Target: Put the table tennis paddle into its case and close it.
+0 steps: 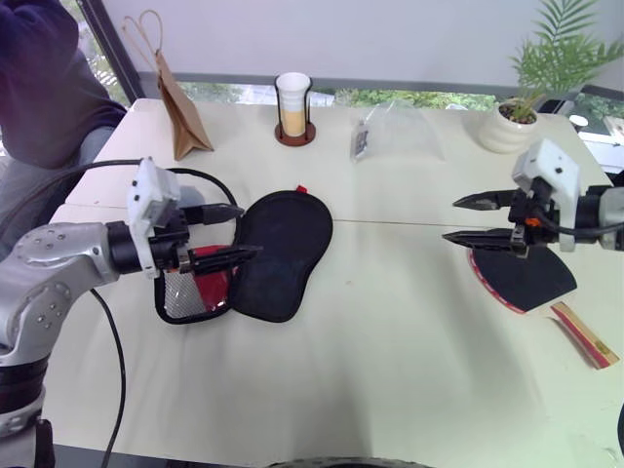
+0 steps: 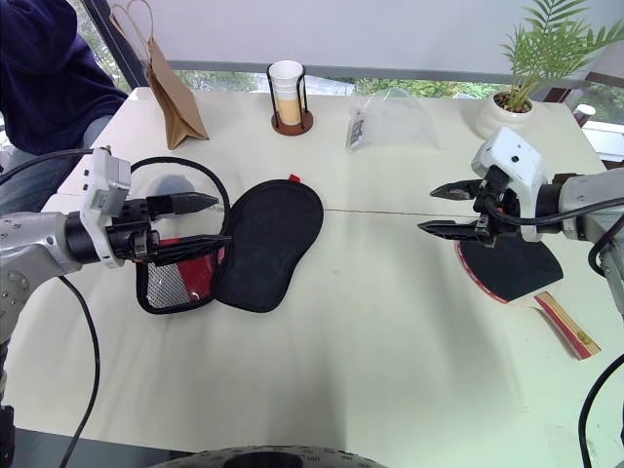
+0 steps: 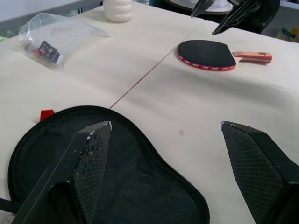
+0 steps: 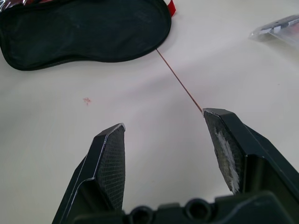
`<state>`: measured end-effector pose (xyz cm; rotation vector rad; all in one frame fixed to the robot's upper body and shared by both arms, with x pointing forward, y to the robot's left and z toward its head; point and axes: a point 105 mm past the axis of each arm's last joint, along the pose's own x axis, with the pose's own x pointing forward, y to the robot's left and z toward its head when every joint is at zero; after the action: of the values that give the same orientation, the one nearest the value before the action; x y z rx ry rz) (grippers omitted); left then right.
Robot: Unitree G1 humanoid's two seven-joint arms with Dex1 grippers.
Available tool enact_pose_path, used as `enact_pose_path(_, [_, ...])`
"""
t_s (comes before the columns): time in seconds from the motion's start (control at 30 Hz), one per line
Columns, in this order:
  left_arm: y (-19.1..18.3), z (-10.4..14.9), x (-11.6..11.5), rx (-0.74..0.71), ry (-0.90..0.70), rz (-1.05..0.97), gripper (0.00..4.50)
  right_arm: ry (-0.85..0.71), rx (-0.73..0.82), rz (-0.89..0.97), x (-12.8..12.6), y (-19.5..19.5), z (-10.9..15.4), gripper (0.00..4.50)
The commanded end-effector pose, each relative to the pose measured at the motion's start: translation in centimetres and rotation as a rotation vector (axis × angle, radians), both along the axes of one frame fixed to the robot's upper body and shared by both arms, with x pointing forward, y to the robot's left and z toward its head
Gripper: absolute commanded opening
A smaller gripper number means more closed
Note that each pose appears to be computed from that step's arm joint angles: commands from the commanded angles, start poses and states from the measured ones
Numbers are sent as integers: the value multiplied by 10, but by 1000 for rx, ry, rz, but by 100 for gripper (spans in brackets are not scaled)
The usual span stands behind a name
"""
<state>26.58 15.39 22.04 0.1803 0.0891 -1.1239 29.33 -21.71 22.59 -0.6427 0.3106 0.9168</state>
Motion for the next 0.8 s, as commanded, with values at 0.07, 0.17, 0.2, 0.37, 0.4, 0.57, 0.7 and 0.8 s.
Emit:
enact_pose_path(0.07, [0,12,-1,-17,-49,-10,392,-22,6,33,-1,9,5,290])
enact_pose_path(0.17, [-1,12,1,-18,-50,-10,392,-18,16,27,1,11,3,290])
enact_pose_path(0.2, [0,11,2,-17,-51,-9,392,-15,23,27,2,12,3,290])
enact_pose_path(0.37, [4,8,5,-1,-49,2,392,72,143,53,3,45,-10,290])
enact_pose_path(0.4, [6,8,6,4,-49,8,392,106,165,55,3,55,-16,290])
enact_pose_path(0.57, [10,9,11,20,-54,15,392,260,159,46,2,96,-61,290])
enact_pose_path(0.7, [11,10,13,29,-53,13,392,365,180,34,2,125,-86,290])
enact_pose_path(0.8, [12,10,13,30,-50,15,392,422,184,34,1,142,-99,290])
